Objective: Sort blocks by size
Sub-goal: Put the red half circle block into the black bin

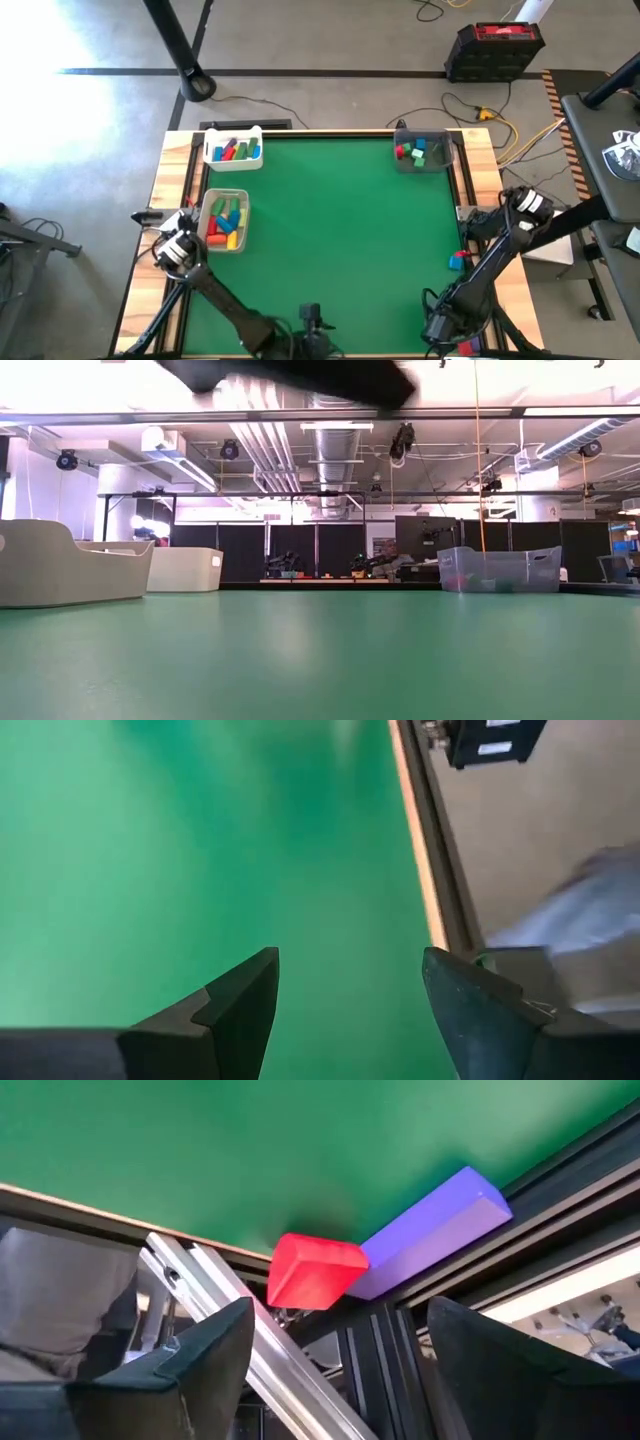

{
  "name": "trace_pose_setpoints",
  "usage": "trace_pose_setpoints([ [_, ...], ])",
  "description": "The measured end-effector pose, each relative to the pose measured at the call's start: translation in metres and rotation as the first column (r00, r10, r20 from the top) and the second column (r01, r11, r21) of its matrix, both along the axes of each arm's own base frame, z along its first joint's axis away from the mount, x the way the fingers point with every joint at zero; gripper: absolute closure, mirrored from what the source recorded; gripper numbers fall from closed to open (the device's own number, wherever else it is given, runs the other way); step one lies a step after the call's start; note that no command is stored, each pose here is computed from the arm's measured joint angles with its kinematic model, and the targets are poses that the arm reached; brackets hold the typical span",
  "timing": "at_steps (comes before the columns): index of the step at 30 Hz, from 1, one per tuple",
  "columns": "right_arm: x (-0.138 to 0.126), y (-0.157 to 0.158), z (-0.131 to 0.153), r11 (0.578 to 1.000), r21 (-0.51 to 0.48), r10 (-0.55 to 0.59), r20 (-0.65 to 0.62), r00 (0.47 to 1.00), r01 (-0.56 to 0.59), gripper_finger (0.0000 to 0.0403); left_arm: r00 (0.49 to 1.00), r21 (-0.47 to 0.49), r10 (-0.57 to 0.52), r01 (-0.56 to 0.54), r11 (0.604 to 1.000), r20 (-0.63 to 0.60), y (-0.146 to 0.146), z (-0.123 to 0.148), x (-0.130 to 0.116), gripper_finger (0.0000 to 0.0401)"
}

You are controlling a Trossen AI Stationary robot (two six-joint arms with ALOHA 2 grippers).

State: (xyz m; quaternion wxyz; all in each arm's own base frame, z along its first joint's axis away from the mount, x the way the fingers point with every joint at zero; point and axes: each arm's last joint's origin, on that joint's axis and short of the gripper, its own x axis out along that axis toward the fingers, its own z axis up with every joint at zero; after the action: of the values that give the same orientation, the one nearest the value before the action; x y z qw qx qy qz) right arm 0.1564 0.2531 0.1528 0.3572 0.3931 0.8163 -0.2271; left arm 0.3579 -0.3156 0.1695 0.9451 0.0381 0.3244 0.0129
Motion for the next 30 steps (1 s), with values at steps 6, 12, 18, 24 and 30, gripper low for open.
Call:
trace_pose_setpoints([
  [6, 0.001, 0.004, -0.005, 1.000, 0.006, -0.008, -0.011, 1.000, 0.008, 0.0130, 0.999, 0.103, 0.029, -0.032, 0.994, 0.035, -0.021, 0.014, -0.008, 0.0168],
  [12, 0.004, 0.010, -0.007, 0.996, 0.009, -0.083, -0.009, 0.997, 0.083, 0.0146, 0.998, 0.137, 0.024, -0.031, 0.990, 0.052, -0.026, 0.015, -0.015, 0.0168],
  [18, -0.004, 0.015, -0.007, 0.992, -0.031, -0.122, -0.046, 0.992, 0.120, 0.0157, 0.998, 0.137, 0.035, -0.042, 0.990, 0.056, -0.025, 0.015, -0.014, 0.0168],
  [24, -0.011, 0.022, -0.013, 0.990, -0.061, -0.134, -0.067, 0.989, 0.130, 0.0163, 0.999, 0.160, 0.011, -0.019, 0.987, 0.051, -0.028, 0.015, -0.018, 0.0168],
  [30, -0.007, 0.026, -0.028, 0.990, -0.061, -0.129, -0.053, 0.990, 0.126, 0.0158, 0.998, 0.160, 0.024, -0.032, 0.987, 0.054, -0.027, 0.015, -0.018, 0.0168],
])
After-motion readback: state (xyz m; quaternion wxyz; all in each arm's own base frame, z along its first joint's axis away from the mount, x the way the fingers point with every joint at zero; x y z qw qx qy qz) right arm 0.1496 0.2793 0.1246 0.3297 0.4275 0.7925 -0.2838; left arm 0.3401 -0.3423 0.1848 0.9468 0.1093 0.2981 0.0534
